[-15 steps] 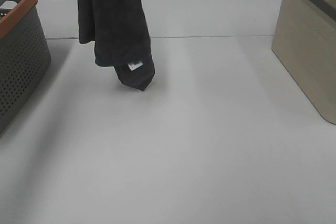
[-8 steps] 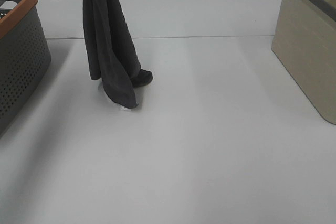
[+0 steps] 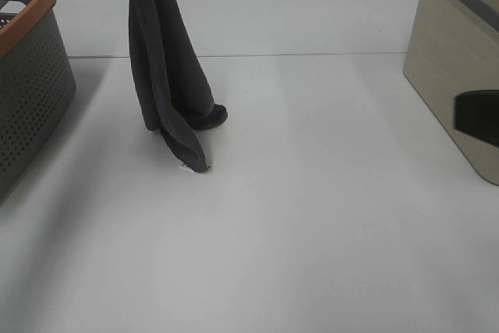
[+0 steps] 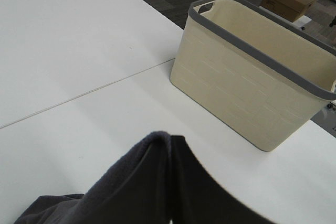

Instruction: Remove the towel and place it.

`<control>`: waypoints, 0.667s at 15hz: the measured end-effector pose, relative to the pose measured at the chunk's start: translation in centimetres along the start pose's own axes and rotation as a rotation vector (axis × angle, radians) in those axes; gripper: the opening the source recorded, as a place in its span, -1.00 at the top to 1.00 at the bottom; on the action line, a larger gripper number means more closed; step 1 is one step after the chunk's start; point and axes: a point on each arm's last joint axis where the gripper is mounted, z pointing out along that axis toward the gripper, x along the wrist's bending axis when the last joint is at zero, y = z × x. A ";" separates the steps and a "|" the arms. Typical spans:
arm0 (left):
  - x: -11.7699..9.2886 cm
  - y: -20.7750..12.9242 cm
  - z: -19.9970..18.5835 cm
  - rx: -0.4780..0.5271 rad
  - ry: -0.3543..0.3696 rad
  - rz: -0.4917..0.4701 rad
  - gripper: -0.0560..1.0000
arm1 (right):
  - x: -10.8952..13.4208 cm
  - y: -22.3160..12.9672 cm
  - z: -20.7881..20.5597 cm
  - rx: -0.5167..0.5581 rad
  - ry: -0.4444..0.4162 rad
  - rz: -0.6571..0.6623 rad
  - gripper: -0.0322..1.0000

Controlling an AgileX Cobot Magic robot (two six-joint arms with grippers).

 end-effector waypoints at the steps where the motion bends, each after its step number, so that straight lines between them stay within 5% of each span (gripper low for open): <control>1: 0.0 0.0 0.0 0.000 0.000 0.000 0.89 | -0.5 0.0 2.0 0.037 0.045 0.007 -0.43; 7: 0.0 0.0 0.0 0.002 -0.004 0.000 0.89 | -3.7 -2.9 12.5 0.132 0.181 0.095 -0.41; 10: -0.1 0.0 0.0 0.003 -0.007 -0.001 0.89 | -4.1 -5.1 15.4 0.167 0.265 -0.016 -0.41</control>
